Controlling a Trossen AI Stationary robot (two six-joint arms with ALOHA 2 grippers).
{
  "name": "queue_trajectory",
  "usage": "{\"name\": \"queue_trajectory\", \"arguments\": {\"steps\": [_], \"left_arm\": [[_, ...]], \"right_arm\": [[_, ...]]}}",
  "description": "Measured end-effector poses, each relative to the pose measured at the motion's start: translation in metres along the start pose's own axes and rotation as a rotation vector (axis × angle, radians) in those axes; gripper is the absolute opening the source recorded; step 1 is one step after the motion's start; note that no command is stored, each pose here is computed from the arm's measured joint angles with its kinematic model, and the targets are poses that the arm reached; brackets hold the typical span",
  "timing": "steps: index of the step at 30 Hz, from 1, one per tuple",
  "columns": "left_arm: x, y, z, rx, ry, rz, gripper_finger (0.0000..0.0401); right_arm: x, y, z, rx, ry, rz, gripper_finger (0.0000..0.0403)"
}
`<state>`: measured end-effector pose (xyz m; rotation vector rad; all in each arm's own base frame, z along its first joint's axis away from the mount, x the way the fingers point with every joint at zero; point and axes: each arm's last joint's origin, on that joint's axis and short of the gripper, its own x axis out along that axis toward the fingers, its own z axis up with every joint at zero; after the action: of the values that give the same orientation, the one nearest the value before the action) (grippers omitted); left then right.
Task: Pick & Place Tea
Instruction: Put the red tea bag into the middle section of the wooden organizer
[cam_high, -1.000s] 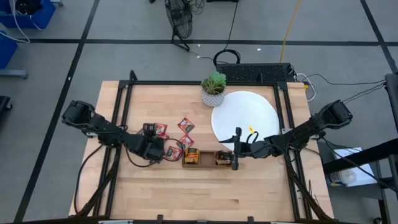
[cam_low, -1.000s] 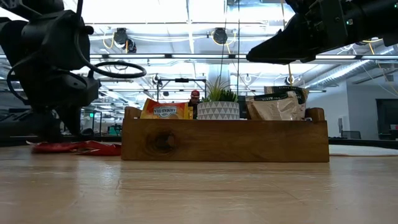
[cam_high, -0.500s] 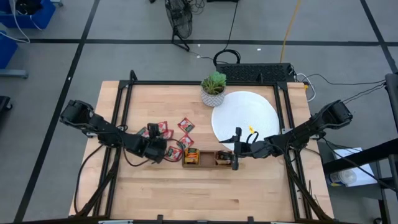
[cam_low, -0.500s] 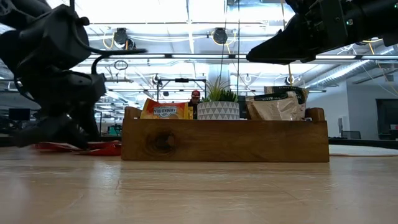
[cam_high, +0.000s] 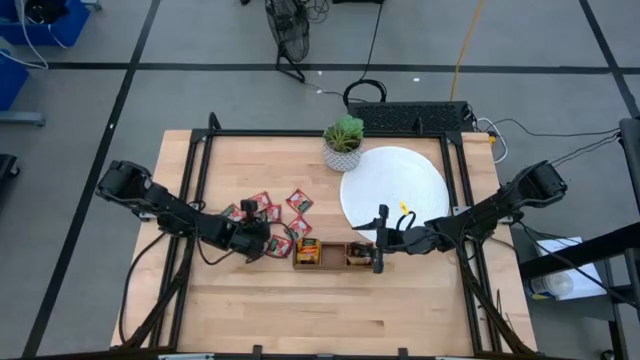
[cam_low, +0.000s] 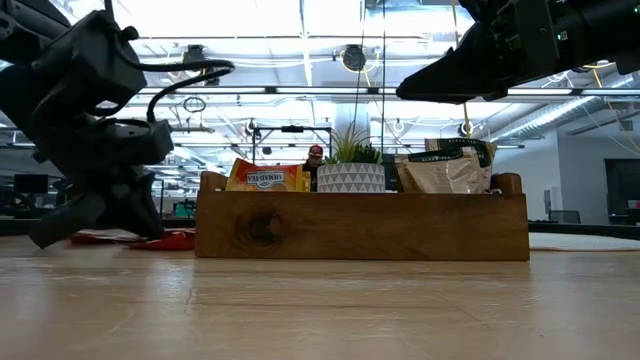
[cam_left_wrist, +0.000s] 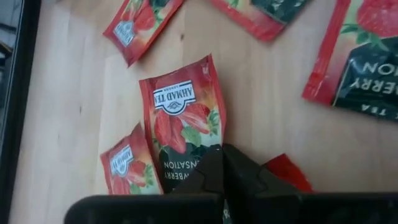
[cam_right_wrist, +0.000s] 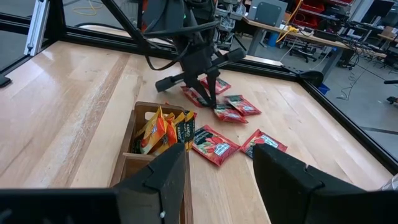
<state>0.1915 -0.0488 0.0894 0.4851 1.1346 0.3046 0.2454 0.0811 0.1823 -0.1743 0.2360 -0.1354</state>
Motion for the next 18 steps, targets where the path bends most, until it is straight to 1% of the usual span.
{"name": "queue_trajectory", "arguments": {"steps": [3,6,9,12,15,16,18], "left_arm": [[-0.005,0.002,0.013,0.072,-0.021,0.002,0.0003],[-0.014,0.006,0.031,0.190,-0.015,0.018,0.0002],[-0.030,0.014,0.057,0.257,-0.033,0.071,0.0002],[-0.042,0.019,0.070,0.334,-0.007,0.115,0.0001],[-0.056,0.022,0.085,0.385,-0.040,0.140,0.0001],[-0.060,0.023,0.089,0.420,-0.044,0.157,0.0001],[-0.066,0.023,0.092,0.545,-0.036,0.192,0.0001]], "right_arm": [[0.000,0.000,0.000,0.008,0.000,0.000,0.0171],[0.000,0.000,0.000,0.025,0.000,0.000,0.0171],[0.000,0.000,0.000,0.026,0.000,0.000,0.0171],[0.000,0.000,0.000,0.025,0.000,-0.001,0.0171],[0.001,-0.001,0.000,0.027,0.001,-0.005,0.0171],[0.001,-0.002,0.000,0.031,-0.001,-0.009,0.0171],[0.002,-0.005,0.001,0.067,-0.006,-0.019,0.0171]]}}
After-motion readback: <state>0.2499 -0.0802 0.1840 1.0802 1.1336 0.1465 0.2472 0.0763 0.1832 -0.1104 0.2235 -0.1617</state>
